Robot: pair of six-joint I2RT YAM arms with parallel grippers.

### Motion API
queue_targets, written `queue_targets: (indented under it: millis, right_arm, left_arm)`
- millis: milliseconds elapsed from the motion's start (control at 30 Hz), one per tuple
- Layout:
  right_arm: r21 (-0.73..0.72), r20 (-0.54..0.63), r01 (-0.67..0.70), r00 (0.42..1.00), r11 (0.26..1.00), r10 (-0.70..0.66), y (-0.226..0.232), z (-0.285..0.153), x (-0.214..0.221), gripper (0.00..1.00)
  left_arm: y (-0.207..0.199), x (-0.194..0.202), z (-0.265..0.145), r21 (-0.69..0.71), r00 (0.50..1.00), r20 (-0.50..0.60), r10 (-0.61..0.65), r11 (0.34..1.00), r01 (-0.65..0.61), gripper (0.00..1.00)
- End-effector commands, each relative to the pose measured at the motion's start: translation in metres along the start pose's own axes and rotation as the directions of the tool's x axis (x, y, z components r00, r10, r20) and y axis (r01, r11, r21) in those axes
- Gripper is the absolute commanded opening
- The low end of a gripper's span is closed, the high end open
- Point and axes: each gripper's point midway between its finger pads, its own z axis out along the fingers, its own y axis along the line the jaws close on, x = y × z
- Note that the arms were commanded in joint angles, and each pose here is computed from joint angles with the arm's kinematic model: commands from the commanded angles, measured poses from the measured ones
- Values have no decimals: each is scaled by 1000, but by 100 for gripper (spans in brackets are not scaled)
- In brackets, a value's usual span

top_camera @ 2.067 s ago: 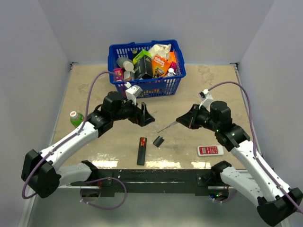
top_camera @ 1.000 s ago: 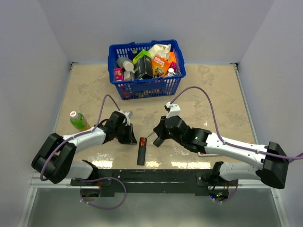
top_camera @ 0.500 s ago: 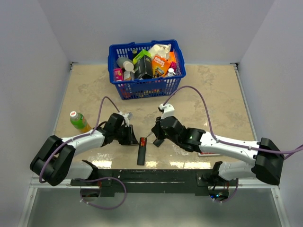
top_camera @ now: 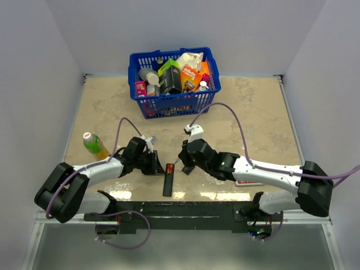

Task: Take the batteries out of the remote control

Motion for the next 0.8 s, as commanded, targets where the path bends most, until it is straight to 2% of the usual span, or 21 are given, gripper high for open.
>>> queue_targets:
  millis: [0, 300, 433, 467, 633, 767]
  right_arm:
    - [1, 57, 8, 998, 1000, -8, 15, -1, -23, 0]
    - [94, 24, 168, 985, 981, -171, 38, 2, -1, 0]
    - [101, -3, 251, 968, 963, -252, 48, 5, 11, 0]
    - [101, -5, 259, 966, 961, -260, 49, 5, 12, 0]
    - [66, -18, 269, 963, 961, -269, 47, 3, 22, 0]
    - [35, -49, 286, 957, 958, -284, 44, 3, 36, 0]
  left_arm:
    - [-9, -5, -2, 48, 999, 33, -6, 999, 4, 23]
    - [-6, 1, -1, 56, 999, 28, -22, 998, 20, 21]
    - [4, -9, -2, -19, 998, 66, -19, 1000, 21, 20]
    - [11, -4, -4, -61, 998, 47, -29, 998, 32, 20]
    - [19, -23, -13, -154, 992, 124, -18, 987, 37, 21]
    - [23, -25, -12, -177, 991, 127, -28, 983, 51, 21]
